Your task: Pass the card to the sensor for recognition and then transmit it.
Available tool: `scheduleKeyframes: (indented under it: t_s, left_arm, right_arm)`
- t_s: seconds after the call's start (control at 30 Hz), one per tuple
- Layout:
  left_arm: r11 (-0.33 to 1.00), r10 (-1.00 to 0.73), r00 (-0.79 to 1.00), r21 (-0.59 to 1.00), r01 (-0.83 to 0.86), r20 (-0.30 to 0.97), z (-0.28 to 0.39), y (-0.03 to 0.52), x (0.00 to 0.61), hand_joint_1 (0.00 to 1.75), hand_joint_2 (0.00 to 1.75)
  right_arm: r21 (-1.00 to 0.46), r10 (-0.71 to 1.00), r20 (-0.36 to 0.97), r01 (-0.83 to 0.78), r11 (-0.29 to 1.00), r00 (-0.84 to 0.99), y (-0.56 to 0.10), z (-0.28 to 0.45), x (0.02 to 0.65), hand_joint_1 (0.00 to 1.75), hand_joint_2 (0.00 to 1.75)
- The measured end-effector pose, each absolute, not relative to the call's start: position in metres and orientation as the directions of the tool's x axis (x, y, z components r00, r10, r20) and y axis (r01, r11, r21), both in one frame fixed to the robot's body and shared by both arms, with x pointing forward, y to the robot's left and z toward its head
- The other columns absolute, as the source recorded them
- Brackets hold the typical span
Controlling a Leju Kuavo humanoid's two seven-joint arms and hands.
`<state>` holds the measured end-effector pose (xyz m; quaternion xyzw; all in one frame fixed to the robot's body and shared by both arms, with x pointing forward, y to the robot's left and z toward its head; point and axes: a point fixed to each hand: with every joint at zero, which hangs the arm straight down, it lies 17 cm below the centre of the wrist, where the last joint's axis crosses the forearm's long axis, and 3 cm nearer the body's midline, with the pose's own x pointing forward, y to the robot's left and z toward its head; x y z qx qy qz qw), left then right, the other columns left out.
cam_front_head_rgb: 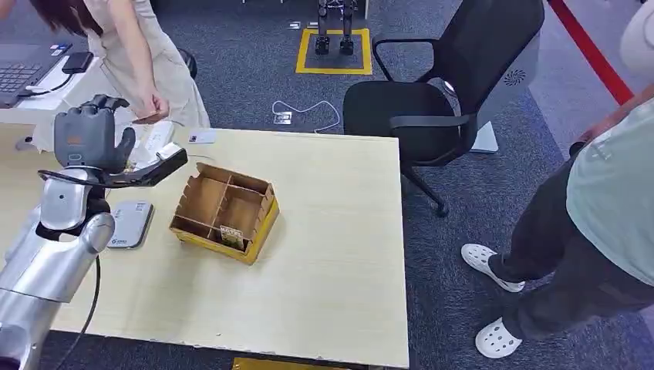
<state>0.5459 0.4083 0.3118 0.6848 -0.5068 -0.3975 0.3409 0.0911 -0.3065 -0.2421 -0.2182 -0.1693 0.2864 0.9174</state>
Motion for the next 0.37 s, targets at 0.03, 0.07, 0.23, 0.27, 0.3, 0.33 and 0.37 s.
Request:
scheduleKeyframes:
  t_s: [0.03, 0.07, 0.23, 0.27, 0.3, 0.33, 0.37]
  left_arm:
    - [-0.254, -0.965, 0.171, 0.87, -0.423, -0.199, 0.3116, 0.4085, 0.546, 0.0, 1.75]
    - [-0.254, -0.965, 0.171, 0.87, -0.423, -0.198, 0.3114, 0.4087, 0.546, 0.0, 1.75]
    - [-0.25, -0.966, 0.171, 0.873, -0.42, -0.194, 0.31, 0.4099, 0.5464, 0.0, 1.75]
    - [-0.249, -0.966, 0.171, 0.873, -0.42, -0.193, 0.31, 0.41, 0.5464, 0.0, 1.75]
    - [-0.248, -0.966, 0.17, 0.873, -0.419, -0.193, 0.3098, 0.4099, 0.5464, 0.0, 1.75]
    - [-0.248, -0.966, 0.17, 0.873, -0.419, -0.192, 0.3099, 0.4101, 0.5464, 0.0, 1.75]
    - [-0.248, -0.966, 0.171, 0.873, -0.419, -0.192, 0.3099, 0.4101, 0.5464, 0.0, 1.75]
  right_arm:
    - [-0.497, 0.599, 0.186, -0.452, 0.741, 0.779, -0.3065, -0.2421, 0.0911, 0.0, 0.0]
    - [-0.497, 0.599, 0.185, -0.451, 0.741, 0.779, -0.3066, -0.2421, 0.091, 0.0, 0.0]
    - [-0.497, 0.597, 0.185, -0.45, 0.742, 0.78, -0.307, -0.2421, 0.091, 0.0, 0.0]
    - [-0.497, 0.596, 0.185, -0.449, 0.742, 0.781, -0.3069, -0.2421, 0.0909, 0.0, 0.0]
    - [-0.497, 0.596, 0.185, -0.449, 0.742, 0.781, -0.3069, -0.2422, 0.0909, 0.0, 0.0]
    - [-0.497, 0.596, 0.185, -0.449, 0.742, 0.781, -0.3069, -0.2421, 0.0909, 0.0, 0.0]
    - [-0.497, 0.596, 0.185, -0.449, 0.742, 0.781, -0.3073, -0.2421, 0.0909, 0.0, 0.0]
